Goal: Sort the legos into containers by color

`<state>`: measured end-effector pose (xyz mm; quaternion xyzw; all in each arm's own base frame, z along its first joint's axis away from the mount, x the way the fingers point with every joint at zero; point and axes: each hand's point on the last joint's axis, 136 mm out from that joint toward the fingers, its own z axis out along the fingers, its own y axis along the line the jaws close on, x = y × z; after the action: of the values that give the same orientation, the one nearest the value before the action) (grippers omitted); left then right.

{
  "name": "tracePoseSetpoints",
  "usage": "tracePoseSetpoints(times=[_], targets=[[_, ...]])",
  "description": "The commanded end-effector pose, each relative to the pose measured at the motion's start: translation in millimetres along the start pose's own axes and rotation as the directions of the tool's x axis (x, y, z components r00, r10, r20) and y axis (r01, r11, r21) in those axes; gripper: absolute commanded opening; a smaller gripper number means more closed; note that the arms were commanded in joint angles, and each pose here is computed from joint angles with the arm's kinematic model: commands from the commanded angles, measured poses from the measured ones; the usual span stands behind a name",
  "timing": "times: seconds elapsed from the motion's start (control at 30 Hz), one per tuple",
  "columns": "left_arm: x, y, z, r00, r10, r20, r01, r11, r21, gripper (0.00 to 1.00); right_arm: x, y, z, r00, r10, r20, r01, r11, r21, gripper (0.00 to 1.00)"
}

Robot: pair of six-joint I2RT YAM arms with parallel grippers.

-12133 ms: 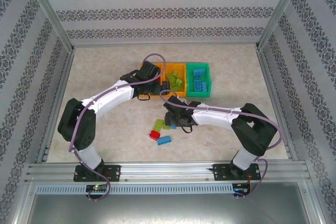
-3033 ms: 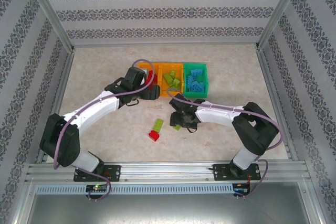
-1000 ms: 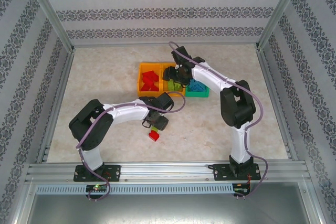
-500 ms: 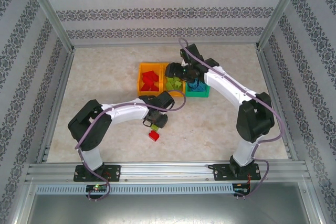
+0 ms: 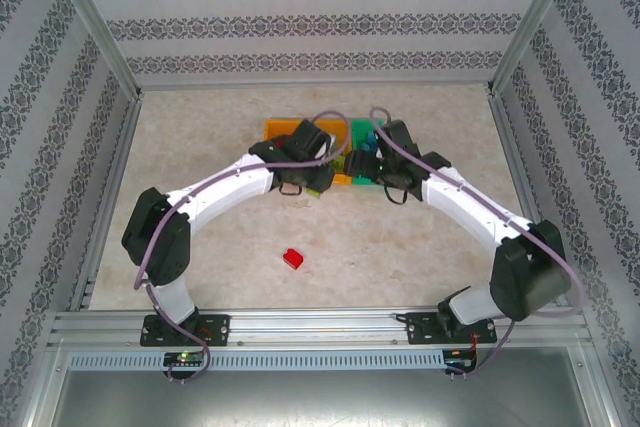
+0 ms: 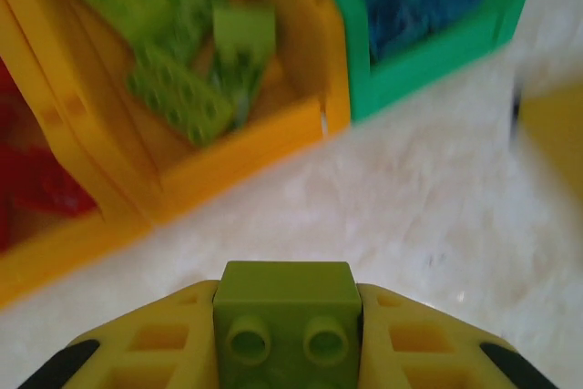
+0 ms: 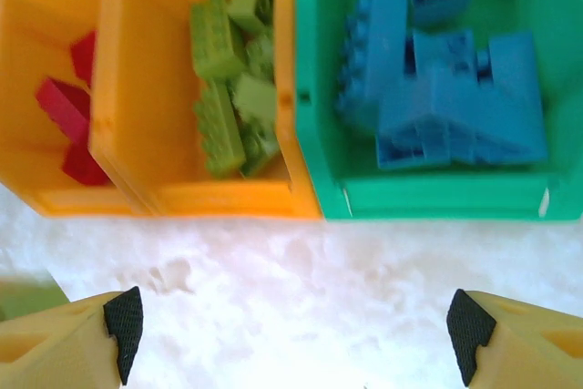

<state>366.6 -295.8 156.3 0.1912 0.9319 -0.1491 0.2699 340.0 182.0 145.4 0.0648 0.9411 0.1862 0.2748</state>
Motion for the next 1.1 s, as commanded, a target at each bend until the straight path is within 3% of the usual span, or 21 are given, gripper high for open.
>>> tracePoseSetpoints(times=[0.0, 0.27, 0.57, 0.77, 0.83, 0.97, 1.07], targets=[[-35.9, 3.6, 5.5, 0.998, -0.038, 0.046, 0.036, 0.998, 0.051, 0.20, 27.5, -0.5, 4.0, 0.996, -0.093, 0.003, 0.093, 0.996, 0.007, 0.89], [-77.6, 15.1, 40.7, 0.993, -0.112, 0.042, 0.109, 0.992, 0.069, 0.22, 106.6, 24.5, 9.5, 0.932, -0.358, -0.061, 0.356, 0.933, -0.053, 0.89], [-91.1, 39.7, 74.2, 0.981, -0.191, 0.045, 0.191, 0.982, 0.010, 0.29, 150.6, 67.0, 19.6, 0.831, -0.551, -0.079, 0.534, 0.829, -0.164, 0.91], [-96.5, 46.2, 76.7, 0.974, -0.221, 0.052, 0.222, 0.975, -0.010, 0.50, 175.8, 104.3, 30.5, 0.765, -0.638, -0.087, 0.595, 0.752, -0.284, 0.91], [-98.4, 46.5, 71.6, 0.970, -0.237, 0.060, 0.238, 0.971, -0.011, 0.65, 186.4, 115.5, 32.3, 0.741, -0.664, -0.098, 0.608, 0.727, -0.319, 0.91], [-105.0, 43.7, 53.9, 0.964, -0.250, 0.092, 0.250, 0.968, 0.005, 0.81, 207.1, 131.3, 34.2, 0.703, -0.702, -0.118, 0.620, 0.685, -0.384, 0.91], [-111.0, 42.6, 35.5, 0.958, -0.259, 0.124, 0.260, 0.966, 0.009, 1.00, 221.8, 135.4, 37.7, 0.669, -0.728, -0.150, 0.629, 0.662, -0.408, 0.91]])
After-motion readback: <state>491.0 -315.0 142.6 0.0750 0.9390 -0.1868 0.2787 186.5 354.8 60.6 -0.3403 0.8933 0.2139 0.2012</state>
